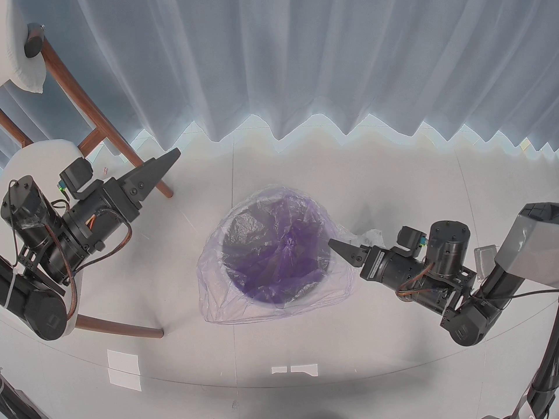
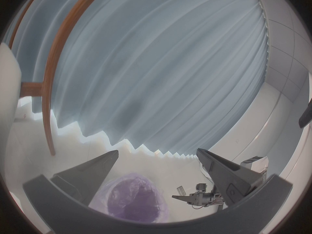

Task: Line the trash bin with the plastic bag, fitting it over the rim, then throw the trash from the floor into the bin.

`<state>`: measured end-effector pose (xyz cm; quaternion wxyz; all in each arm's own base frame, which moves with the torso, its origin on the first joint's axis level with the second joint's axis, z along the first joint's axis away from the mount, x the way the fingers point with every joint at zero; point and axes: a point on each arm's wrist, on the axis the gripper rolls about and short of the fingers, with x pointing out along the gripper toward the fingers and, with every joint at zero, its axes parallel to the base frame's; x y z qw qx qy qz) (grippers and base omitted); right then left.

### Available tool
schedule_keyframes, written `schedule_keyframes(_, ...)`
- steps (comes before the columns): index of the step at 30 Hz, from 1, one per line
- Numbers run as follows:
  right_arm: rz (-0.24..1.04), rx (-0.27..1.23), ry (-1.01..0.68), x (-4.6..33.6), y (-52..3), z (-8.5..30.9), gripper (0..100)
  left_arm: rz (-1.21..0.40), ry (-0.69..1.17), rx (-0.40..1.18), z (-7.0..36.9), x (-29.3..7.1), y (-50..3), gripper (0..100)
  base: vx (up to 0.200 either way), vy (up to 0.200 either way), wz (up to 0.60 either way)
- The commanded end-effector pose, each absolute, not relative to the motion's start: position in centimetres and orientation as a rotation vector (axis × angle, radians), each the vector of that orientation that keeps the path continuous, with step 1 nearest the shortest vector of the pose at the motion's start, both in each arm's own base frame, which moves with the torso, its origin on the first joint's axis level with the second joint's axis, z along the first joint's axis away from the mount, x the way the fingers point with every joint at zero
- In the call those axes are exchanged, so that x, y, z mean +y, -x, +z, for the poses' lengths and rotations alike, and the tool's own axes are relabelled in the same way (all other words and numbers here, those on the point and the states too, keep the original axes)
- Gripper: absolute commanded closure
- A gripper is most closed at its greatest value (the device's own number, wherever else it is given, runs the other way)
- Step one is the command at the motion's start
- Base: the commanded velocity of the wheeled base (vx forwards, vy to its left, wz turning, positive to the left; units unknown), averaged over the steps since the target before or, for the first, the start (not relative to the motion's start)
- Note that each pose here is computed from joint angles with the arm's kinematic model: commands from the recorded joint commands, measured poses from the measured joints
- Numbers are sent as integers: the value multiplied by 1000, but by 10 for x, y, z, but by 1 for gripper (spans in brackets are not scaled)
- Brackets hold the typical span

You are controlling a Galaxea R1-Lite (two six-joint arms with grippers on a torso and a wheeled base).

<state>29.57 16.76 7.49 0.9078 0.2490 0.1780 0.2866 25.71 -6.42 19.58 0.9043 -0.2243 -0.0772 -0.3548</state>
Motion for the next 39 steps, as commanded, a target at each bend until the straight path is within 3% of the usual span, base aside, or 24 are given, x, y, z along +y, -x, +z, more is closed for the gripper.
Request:
schedule_keyframes(1, 597, 373, -453, 187, -324, 76, 0, -747, 436, -257, 222, -56, -241, 0, 0, -200, 0)
schedule_keyframes(9, 573, 321, -395, 201, -361, 78, 0, -722, 387, -312, 229, -48, -229, 0, 150, -50, 0)
schedule_keyframes(14, 574, 355, -383, 206, -365, 70, 0, -729, 383, -344, 235, -49, -224, 0, 0, 0, 0)
schedule_keyframes(17, 574, 383, -337, 211, -372, 46, 0, -749, 384, -353, 239, -51, -217, 0, 0, 0, 0)
schedule_keyframes(31, 587, 338, -326, 213, -378, 46, 0, -751, 389, -321, 232, -53, -217, 0, 0, 0, 0)
schedule_keyframes(32, 586, 338, -327, 213, -378, 46, 100, -751, 389, -321, 232, -53, -217, 0, 0, 0, 0)
schedule_keyframes(39, 587, 309, -351, 212, -380, 52, 100, -748, 389, -320, 231, -52, -217, 0, 0, 0, 0)
